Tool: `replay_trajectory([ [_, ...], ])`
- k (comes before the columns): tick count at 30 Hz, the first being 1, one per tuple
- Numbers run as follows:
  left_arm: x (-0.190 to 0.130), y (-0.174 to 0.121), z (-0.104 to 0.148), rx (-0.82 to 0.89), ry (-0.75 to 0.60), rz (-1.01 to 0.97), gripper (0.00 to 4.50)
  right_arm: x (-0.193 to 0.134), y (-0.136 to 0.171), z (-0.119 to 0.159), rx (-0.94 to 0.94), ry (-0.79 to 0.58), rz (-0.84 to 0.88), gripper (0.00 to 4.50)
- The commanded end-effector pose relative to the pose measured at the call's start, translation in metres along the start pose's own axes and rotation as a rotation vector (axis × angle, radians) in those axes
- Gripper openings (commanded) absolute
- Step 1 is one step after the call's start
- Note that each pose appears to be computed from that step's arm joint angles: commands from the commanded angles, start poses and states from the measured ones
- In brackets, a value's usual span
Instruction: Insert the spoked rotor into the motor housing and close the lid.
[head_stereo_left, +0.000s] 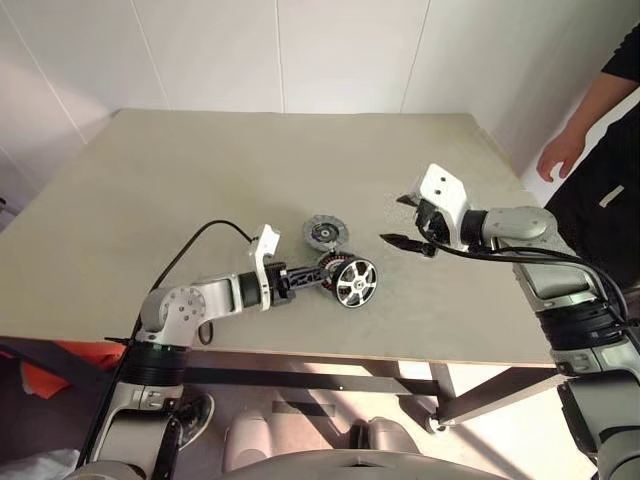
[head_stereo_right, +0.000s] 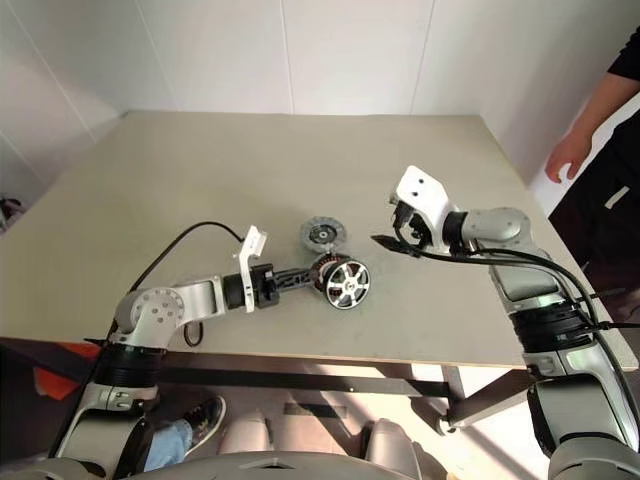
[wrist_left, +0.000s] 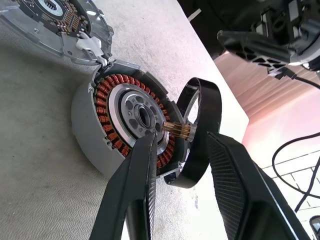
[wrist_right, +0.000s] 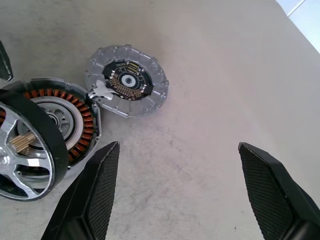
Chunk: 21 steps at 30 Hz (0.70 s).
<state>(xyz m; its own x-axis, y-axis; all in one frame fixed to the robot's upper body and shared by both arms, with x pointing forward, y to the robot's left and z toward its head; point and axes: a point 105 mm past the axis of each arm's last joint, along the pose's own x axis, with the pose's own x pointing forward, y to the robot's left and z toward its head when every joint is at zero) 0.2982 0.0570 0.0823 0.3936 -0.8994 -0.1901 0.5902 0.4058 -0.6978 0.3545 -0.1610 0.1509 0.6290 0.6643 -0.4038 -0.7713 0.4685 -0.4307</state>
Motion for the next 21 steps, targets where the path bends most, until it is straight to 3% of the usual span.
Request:
replay_trajectory([
  [1,0.005,-0.007,0.011,0.057,-0.008,-0.034,1.66,-0.004,-0.005,0.014,-0.043,-0.040,-0.025,4.07],
  [21,0.005,-0.020,0.014,0.037,0.001,-0.123,1.66,-0.002,0.000,0.013,-0.033,-0.035,-0.018,4.07],
])
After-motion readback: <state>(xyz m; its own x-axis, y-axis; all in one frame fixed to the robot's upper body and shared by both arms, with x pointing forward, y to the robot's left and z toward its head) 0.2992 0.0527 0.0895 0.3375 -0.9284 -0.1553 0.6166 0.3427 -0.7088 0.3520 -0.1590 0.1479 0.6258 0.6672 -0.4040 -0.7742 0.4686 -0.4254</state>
